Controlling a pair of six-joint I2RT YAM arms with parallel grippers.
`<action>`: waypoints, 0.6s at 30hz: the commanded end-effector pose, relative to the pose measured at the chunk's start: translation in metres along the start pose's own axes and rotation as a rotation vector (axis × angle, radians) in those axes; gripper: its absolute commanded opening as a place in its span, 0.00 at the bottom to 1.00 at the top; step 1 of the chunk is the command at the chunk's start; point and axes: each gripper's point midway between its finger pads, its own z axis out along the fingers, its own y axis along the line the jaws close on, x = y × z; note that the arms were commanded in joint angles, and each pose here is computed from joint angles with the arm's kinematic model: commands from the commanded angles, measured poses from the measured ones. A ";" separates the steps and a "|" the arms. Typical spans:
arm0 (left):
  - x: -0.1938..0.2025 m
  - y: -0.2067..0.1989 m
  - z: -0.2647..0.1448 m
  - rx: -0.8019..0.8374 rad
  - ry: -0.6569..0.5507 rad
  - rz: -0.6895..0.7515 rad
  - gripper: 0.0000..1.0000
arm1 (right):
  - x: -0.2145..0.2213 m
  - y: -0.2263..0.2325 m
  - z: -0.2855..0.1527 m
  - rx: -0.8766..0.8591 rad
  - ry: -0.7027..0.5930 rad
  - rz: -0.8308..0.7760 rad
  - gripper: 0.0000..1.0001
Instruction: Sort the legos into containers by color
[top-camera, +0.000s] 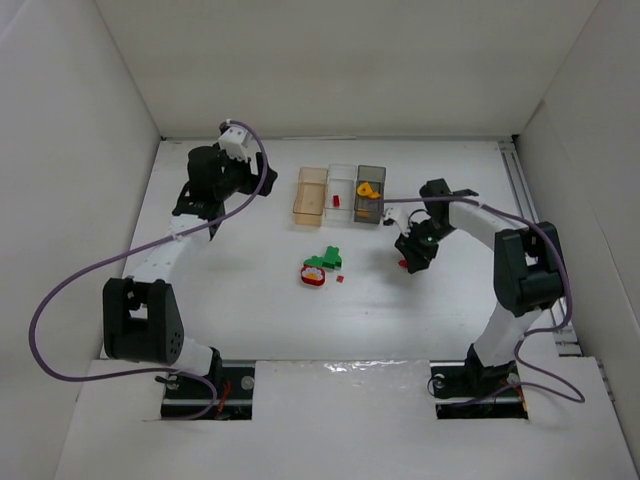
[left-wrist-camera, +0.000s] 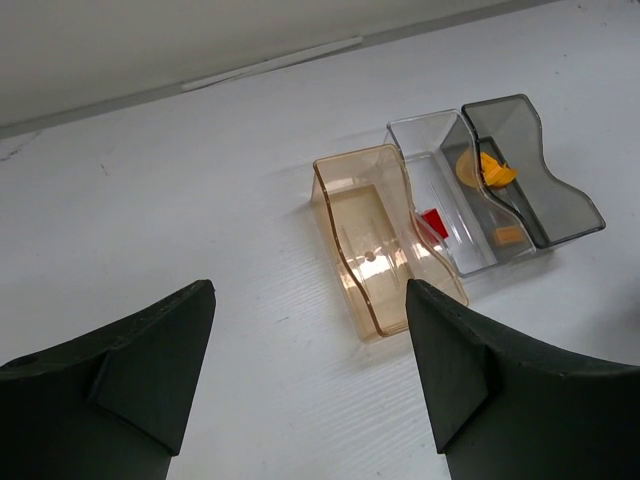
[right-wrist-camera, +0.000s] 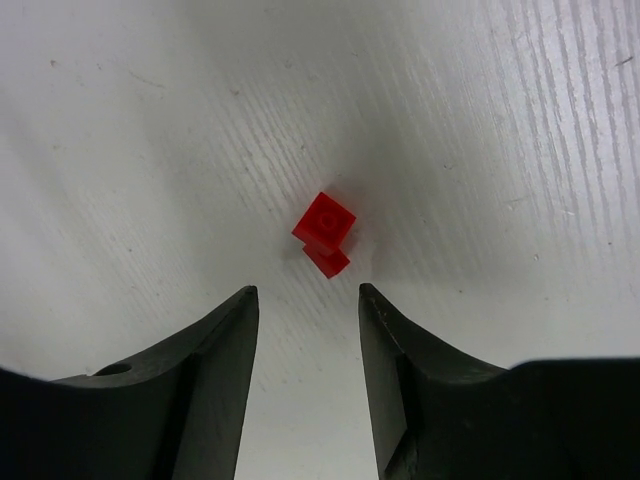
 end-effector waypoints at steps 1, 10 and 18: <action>-0.025 0.000 -0.013 0.003 -0.077 0.037 0.74 | -0.017 0.010 0.003 0.002 -0.037 -0.001 0.50; -0.023 0.010 -0.014 -0.006 -0.071 0.028 0.76 | -0.024 0.011 0.021 -0.002 0.000 0.002 0.47; -0.021 0.016 -0.016 -0.014 -0.065 0.020 0.76 | -0.029 0.002 0.026 0.051 0.006 0.016 0.51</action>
